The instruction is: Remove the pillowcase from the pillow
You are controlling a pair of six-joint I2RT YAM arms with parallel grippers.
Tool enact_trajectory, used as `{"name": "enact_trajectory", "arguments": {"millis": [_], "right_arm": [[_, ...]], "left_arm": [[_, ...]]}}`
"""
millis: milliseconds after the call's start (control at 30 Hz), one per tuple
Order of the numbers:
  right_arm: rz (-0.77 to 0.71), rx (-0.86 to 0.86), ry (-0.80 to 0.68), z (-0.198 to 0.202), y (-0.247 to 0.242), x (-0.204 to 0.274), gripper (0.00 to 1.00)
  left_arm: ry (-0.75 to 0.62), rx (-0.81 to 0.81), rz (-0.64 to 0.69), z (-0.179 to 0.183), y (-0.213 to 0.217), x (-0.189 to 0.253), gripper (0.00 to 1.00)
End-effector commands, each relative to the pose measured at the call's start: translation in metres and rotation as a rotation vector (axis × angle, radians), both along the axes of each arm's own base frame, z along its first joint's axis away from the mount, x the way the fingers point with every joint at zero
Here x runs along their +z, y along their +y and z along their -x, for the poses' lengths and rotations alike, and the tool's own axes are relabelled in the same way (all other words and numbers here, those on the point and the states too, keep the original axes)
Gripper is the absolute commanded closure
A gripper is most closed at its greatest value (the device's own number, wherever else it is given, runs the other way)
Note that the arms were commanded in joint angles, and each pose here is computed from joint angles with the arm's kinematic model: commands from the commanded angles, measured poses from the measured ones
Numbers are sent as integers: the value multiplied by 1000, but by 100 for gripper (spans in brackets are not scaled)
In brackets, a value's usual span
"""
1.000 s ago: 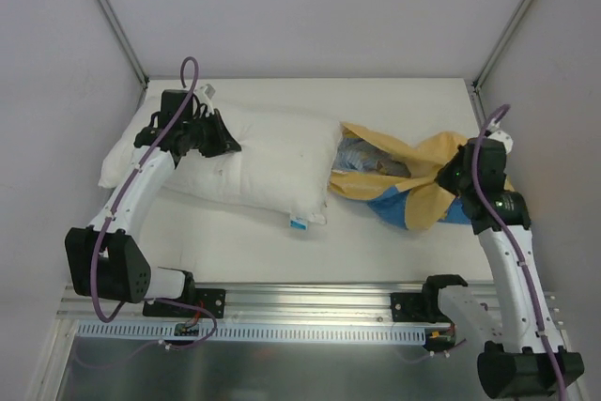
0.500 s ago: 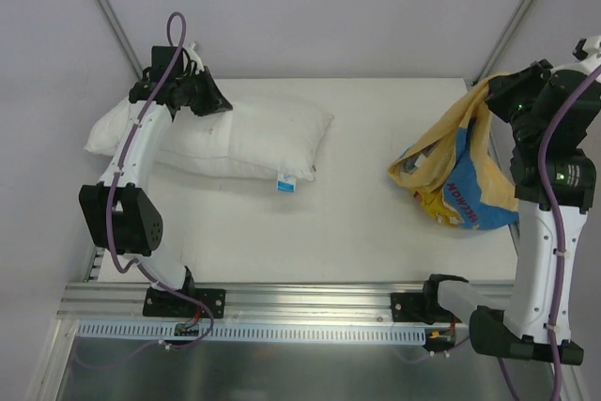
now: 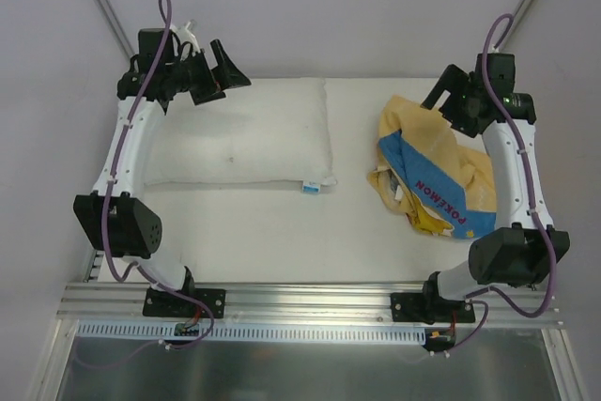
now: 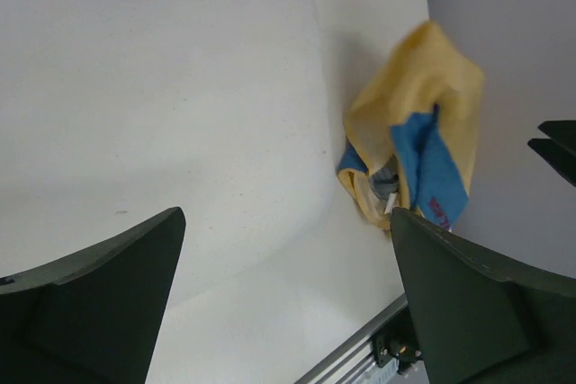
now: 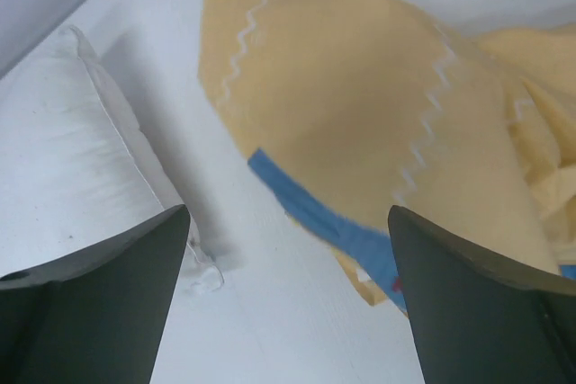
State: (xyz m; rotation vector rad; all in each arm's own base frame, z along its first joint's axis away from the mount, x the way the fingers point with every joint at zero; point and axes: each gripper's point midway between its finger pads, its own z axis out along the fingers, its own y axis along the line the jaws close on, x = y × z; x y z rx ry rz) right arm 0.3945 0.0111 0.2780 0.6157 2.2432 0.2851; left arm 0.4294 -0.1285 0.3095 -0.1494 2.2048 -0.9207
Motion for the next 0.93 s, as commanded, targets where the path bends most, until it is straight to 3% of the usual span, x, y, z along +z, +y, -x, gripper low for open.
{"name": "enact_trajectory", "arguments": {"millis": [0, 133, 300, 567, 700, 900], "right_arm": [[141, -8, -28, 49, -14, 42, 4], [397, -27, 23, 89, -32, 39, 4], [564, -110, 106, 134, -61, 17, 4], [520, -52, 221, 156, -51, -47, 4], [427, 61, 233, 157, -27, -69, 4], [380, 88, 188, 148, -17, -79, 4]], "left_arm": [[-189, -92, 36, 45, -14, 70, 1], [-254, -144, 14, 88, -24, 80, 1], [-310, -276, -7, 136, -53, 78, 1], [-328, -359, -25, 198, -64, 52, 1], [-266, -321, -30, 222, -55, 14, 1], [-311, -219, -56, 239, -34, 4, 1]]}}
